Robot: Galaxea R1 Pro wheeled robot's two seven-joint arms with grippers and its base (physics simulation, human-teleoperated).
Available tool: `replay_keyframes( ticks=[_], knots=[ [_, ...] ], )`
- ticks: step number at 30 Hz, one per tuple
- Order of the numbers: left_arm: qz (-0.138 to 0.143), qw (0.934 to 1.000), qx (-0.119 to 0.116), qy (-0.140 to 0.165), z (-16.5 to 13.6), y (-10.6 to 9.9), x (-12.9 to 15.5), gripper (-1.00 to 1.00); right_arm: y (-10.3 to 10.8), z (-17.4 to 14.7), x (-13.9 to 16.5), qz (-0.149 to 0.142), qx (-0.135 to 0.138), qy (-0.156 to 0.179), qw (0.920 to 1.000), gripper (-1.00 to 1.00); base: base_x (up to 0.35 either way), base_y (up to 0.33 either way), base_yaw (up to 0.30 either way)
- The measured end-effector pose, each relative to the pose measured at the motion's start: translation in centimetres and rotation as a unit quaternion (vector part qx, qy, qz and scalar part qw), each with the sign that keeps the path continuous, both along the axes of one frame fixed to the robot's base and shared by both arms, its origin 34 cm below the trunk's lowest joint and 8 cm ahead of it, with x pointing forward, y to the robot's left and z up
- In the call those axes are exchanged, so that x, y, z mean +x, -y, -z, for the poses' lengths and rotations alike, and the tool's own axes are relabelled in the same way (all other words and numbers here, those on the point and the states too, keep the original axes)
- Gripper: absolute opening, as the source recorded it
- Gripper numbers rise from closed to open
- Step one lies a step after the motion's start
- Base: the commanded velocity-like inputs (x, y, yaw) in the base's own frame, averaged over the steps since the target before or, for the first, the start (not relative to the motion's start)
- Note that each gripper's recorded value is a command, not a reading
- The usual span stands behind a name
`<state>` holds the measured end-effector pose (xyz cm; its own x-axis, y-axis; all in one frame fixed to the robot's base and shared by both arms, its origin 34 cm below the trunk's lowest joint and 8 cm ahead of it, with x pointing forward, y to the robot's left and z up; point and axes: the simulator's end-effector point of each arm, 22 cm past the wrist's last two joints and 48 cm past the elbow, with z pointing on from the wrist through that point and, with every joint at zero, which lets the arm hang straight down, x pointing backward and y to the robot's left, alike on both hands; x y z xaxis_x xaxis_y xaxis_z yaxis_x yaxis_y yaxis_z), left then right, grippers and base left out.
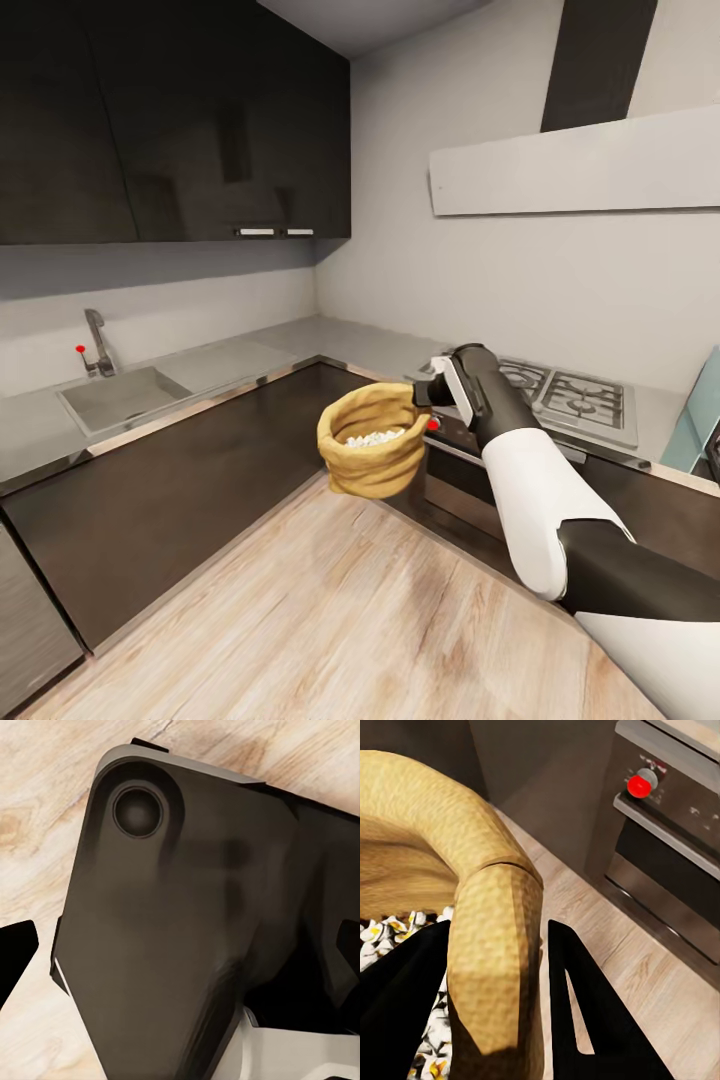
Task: In the kitchen, take the popcorn bag from the countertop, put it into the microwave, and heat it until the popcorn is cooked so the cooked popcorn ends up inside the bag.
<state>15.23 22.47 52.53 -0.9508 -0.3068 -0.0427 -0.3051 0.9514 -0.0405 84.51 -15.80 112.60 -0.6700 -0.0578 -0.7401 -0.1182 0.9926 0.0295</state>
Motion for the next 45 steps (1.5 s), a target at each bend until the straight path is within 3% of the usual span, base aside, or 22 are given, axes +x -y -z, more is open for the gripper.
replay_keyframes(
  ticks=[14,18,25,45],
  knots=[
    [0.000,1.0000,0.000,0.000,0.0,0.0,0.0,1.00,0.6,0.0,0.1,0.003,0.000,0.000,1.0000,-1.00,0.000,0.000,-0.027],
    [0.000,1.0000,0.000,0.000,0.0,0.0,0.0,1.00,2.0,0.1,0.2,0.012,-0.004,0.000,0.9999,-1.00,0.000,0.000,-0.228],
    [0.000,1.0000,0.000,0.000,0.0,0.0,0.0,1.00,2.6,0.1,0.3,0.016,-0.005,0.000,0.9999,-1.00,0.000,0.000,-0.251],
    [0.000,1.0000,0.000,0.000,0.0,0.0,0.0,1.00,2.7,0.1,0.3,0.017,-0.005,0.000,0.9998,-1.00,0.000,0.000,-0.252]
  ],
)
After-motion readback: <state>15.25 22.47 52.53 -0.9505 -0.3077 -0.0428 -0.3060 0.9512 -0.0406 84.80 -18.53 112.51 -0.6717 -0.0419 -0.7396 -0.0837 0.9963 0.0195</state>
